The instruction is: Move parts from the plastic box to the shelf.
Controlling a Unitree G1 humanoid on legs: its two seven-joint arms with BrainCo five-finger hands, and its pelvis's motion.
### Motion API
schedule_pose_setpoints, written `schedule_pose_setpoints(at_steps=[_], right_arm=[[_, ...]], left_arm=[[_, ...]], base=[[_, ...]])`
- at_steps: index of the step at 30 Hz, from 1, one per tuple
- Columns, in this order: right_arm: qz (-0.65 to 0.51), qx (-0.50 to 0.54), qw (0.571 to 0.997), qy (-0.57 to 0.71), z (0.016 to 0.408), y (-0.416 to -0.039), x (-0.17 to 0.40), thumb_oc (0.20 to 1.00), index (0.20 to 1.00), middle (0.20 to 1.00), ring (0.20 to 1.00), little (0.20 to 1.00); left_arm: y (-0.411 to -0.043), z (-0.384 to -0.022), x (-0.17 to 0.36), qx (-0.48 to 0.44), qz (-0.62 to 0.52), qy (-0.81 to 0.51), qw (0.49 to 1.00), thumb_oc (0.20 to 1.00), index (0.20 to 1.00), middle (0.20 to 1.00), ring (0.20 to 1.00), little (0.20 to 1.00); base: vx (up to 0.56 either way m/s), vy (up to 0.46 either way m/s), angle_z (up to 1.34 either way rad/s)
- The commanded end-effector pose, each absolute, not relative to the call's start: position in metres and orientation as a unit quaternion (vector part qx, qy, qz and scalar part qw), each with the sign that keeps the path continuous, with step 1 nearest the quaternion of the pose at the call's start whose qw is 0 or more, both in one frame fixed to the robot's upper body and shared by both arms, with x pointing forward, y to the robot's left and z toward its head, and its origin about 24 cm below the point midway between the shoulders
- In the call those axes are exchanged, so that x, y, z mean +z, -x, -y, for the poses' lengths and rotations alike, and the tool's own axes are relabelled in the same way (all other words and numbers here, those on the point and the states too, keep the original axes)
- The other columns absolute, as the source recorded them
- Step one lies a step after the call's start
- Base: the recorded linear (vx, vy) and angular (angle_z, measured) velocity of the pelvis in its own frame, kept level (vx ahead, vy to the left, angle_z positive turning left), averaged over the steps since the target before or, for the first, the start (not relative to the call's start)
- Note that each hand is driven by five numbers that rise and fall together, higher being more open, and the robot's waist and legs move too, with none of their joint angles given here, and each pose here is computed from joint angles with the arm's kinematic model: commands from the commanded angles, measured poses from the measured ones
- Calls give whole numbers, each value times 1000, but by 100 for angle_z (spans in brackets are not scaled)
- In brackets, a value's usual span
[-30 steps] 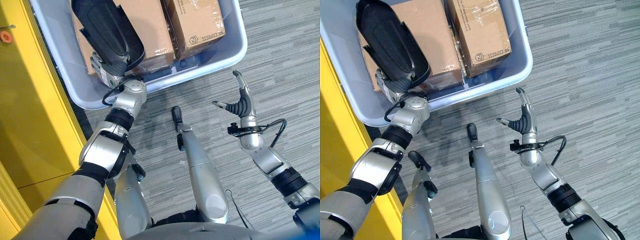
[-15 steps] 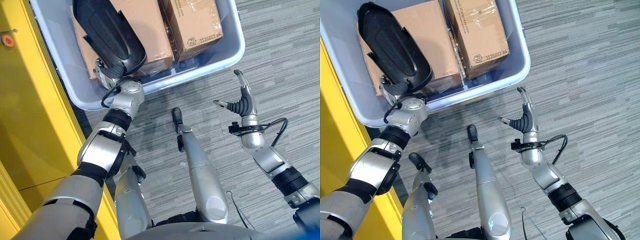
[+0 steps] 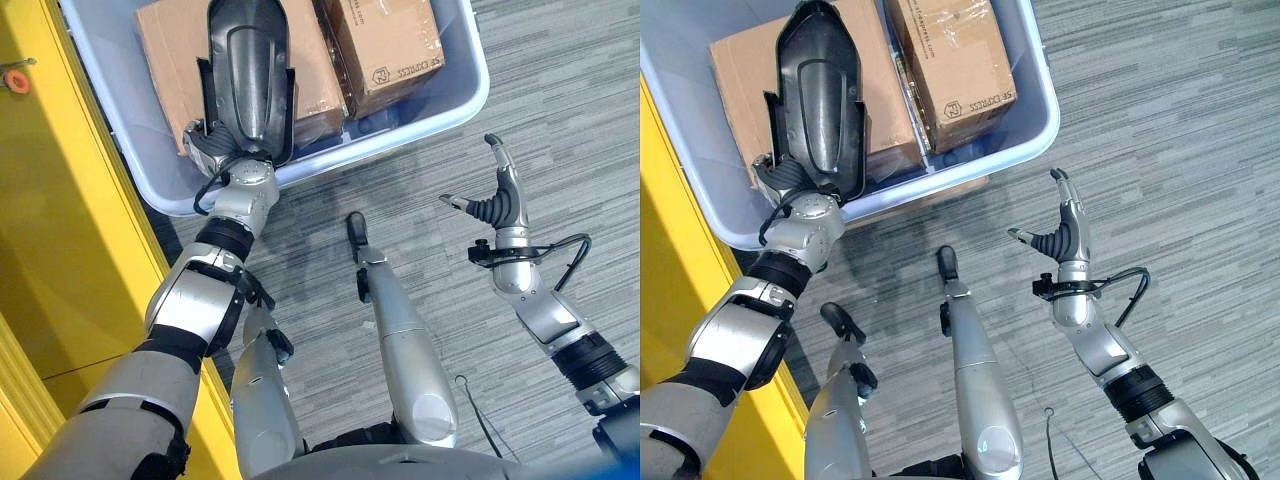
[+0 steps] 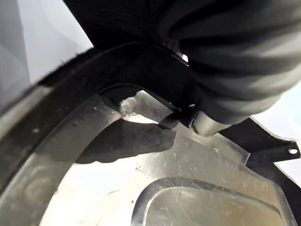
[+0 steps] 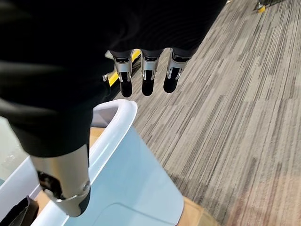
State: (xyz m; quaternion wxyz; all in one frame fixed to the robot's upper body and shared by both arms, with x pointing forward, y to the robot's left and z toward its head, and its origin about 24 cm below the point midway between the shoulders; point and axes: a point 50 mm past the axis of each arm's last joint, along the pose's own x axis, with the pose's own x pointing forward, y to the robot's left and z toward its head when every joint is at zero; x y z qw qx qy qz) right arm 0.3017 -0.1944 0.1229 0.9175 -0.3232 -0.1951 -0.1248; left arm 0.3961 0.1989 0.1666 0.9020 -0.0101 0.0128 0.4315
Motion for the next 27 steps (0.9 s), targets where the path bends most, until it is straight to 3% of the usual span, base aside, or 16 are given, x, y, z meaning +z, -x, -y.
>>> schedule_pose_setpoints(at_steps=[1, 15, 27], right_arm=[[253, -135, 906, 312, 193, -298, 148, 1000, 1000, 1000, 1000, 1000], [253, -127, 910, 302, 190, -296, 144, 1000, 1000, 1000, 1000, 1000], [260, -117, 910, 301, 194, -281, 131, 1000, 1000, 1000, 1000, 1000]], left_arm=[[-395, -157, 95, 240, -159, 55, 956, 200, 200, 200, 200, 200], [-396, -157, 100, 227, -123, 12, 966, 200, 200, 200, 200, 200], [-383, -159, 156, 239, 130, 13, 962, 200, 200, 200, 200, 200]], base=[[2, -7, -3], [0, 0, 0], [-14, 56, 1]])
